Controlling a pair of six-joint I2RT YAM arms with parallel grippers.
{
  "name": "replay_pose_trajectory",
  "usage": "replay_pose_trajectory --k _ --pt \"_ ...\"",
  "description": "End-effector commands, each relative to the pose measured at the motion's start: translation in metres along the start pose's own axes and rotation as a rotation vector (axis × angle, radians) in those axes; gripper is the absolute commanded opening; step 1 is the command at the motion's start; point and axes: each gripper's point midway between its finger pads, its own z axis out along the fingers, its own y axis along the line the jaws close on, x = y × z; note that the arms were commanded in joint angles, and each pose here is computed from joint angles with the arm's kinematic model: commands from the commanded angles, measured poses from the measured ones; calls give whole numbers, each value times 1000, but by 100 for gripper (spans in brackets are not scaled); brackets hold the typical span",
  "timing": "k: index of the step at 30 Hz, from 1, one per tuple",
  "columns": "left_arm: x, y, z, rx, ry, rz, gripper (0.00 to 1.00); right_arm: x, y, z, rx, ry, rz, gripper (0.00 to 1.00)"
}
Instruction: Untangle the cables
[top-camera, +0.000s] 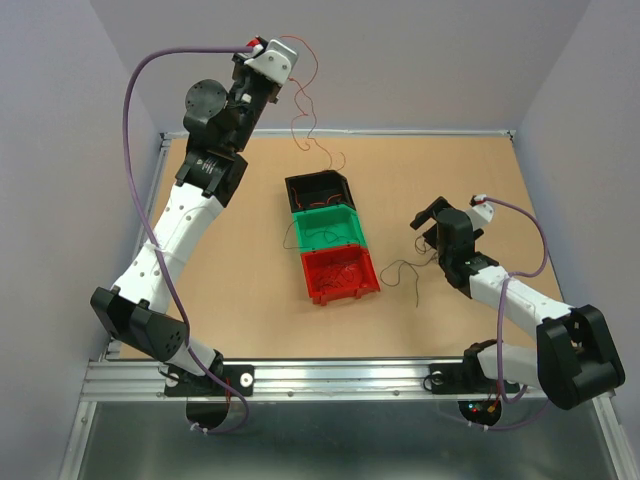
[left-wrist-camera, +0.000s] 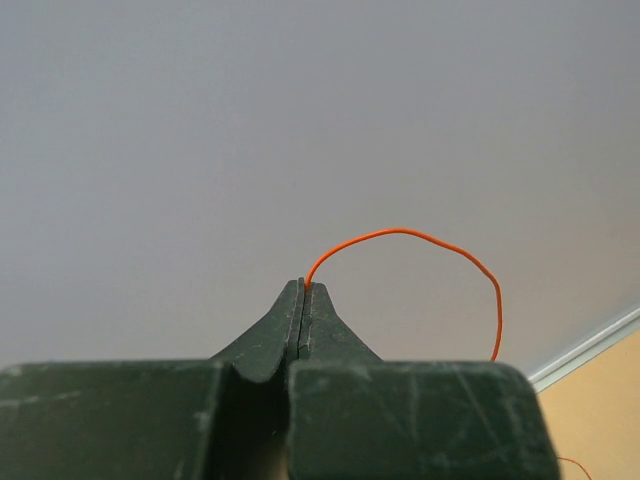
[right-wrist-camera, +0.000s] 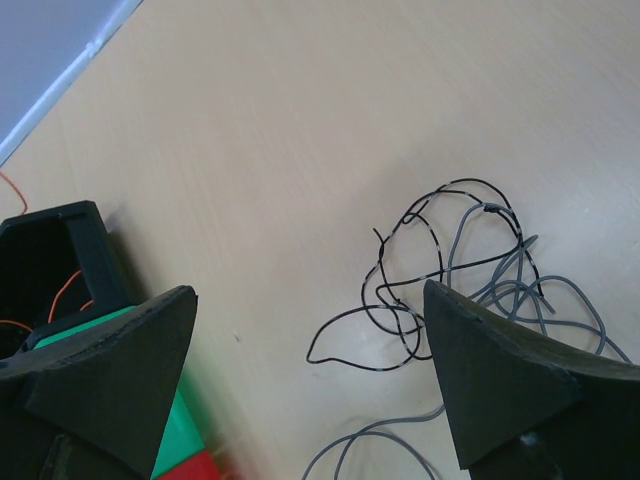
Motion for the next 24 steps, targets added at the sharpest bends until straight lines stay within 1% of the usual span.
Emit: replay_pose_trajectory --k 1,7,14,19,24 --pt "-41 13 -2 -15 -132 -12 0 -7 5 -2 -35 -25 6 100" --pt "-39 9 -2 1 -126 -13 0 -8 6 -3 -49 -28 8 100" --pt "-60 17 -2 -3 -163 -37 0 -8 7 -4 -58 -31 9 100" --pt "-72 13 -5 33 -197 -70 0 -6 8 -5 -68 -25 9 100" --pt "-79 4 4 62 -196 -71 0 -5 10 -4 -76 -18 7 100"
